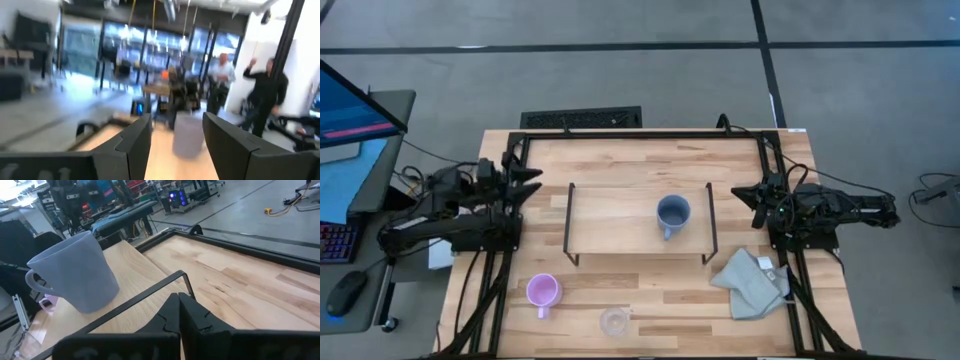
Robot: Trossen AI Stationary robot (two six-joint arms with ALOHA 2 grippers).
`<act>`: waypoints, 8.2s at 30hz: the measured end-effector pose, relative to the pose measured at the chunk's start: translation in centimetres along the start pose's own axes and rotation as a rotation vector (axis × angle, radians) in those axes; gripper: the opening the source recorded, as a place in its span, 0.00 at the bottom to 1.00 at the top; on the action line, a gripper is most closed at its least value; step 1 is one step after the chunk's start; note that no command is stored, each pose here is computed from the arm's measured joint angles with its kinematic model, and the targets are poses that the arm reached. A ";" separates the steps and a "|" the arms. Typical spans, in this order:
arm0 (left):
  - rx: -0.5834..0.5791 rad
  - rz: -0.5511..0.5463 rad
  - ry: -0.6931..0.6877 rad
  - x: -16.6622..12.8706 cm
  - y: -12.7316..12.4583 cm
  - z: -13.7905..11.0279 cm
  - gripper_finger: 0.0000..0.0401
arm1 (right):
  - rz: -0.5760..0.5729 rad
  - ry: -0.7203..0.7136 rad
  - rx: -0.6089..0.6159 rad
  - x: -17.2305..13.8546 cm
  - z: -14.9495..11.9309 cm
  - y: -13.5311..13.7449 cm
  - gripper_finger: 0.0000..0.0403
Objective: Stack small to large cups/mugs on shelf
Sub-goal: Put the pink mug on the shelf
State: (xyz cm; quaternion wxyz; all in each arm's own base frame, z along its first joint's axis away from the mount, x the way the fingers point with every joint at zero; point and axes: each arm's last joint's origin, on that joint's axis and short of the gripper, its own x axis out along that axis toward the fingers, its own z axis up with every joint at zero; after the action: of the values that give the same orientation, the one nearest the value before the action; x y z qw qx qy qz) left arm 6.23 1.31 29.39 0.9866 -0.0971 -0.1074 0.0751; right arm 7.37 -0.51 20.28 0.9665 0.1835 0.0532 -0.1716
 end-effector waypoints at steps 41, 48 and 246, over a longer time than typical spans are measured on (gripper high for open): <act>-0.214 -0.287 0.740 -0.1 -1.9 2.0 0.20 | -0.080 -0.058 0.137 0.0 0.3 -0.2 0.04; -0.220 -0.268 0.845 -0.3 -2.2 1.2 0.20 | -0.090 -0.105 0.157 0.0 0.7 -0.1 0.05; -0.297 -0.048 0.952 10.0 -10.3 3.2 0.00 | -0.065 -0.087 0.042 0.0 0.6 0.0 0.05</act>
State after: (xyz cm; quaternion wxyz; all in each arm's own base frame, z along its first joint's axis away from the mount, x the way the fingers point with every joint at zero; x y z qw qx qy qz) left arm 16.44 -6.40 36.56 0.9031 -0.2575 0.3433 -0.0166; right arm 7.35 -0.76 20.84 0.9577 0.1944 0.0133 -0.2117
